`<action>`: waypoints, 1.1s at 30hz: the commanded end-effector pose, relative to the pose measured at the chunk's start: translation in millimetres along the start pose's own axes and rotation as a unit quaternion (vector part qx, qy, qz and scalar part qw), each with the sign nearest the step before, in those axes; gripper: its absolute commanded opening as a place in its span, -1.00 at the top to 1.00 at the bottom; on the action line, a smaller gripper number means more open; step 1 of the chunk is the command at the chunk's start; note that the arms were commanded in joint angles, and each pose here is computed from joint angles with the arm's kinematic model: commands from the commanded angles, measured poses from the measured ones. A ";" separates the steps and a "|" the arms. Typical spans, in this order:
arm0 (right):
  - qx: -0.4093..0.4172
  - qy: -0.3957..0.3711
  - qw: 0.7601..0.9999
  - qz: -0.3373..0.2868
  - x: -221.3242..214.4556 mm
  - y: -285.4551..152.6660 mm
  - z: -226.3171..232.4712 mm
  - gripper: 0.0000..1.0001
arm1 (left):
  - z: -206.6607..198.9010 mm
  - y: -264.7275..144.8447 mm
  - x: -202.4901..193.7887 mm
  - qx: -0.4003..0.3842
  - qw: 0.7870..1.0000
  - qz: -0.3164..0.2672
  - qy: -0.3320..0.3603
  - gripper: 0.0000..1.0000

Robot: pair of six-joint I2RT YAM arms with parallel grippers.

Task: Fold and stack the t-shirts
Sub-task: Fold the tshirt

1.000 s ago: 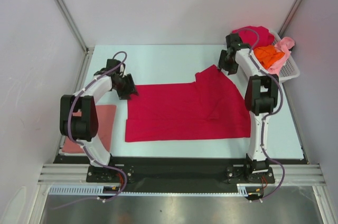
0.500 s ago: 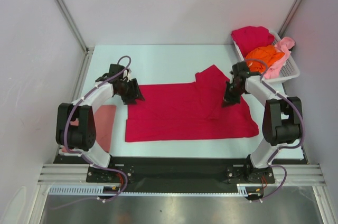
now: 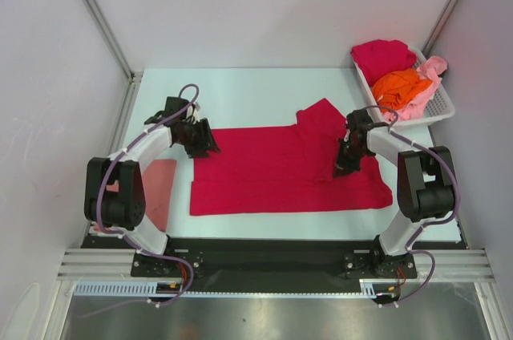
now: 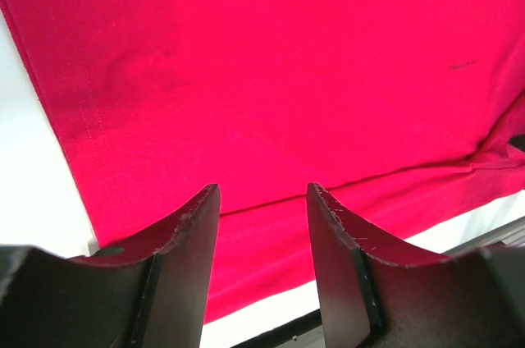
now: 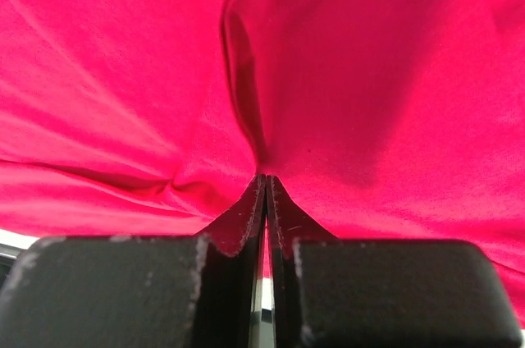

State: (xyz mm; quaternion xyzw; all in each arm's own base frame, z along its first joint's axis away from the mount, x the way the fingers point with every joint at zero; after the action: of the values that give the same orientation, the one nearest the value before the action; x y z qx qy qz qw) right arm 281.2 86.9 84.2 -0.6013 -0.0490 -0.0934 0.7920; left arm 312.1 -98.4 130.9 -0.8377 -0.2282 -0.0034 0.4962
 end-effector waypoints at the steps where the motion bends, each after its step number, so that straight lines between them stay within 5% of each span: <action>1: -0.002 -0.020 0.999 -0.031 3.4 -7.9 4.1 0.89 | -14.0 -17.8 6.7 -0.030 0.999 -0.025 0.028 -0.04; 17: 0.098 -0.019 0.993 -0.069 42.7 -12.1 66.8 0.90 | -18.4 -29.2 17.1 -0.015 0.998 -0.054 0.031 -0.05; 24: 0.131 0.005 0.983 -0.129 84.3 -45.4 53.4 0.68 | -18.7 -29.8 30.8 0.006 0.996 -0.074 0.044 -0.09; 30: 0.105 0.016 0.975 -0.196 151.7 -71.1 47.1 0.21 | -4.0 -19.6 54.6 0.071 0.992 -0.092 0.050 -0.28; 33: 0.065 0.007 0.980 -0.189 172.4 -59.7 35.4 0.14 | 2.4 -7.6 69.5 0.093 0.991 -0.085 0.047 -0.27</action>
State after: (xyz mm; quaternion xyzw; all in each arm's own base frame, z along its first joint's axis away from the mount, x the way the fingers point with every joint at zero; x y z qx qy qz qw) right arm 420.6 96.5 186.7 -0.4975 -0.1592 -0.2479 0.8159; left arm 352.9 -80.5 157.3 -0.7888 -0.2715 -0.0565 0.5486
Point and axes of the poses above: each gripper's point midway between its finger pads, its own y axis out along the fingers, its own z axis along the line the jaws close on, x = y × z, the point moved 6 cm from there along -y, back along the fingers, and after that the axes turned 8 degrees about -y, right-handed, at the moved point
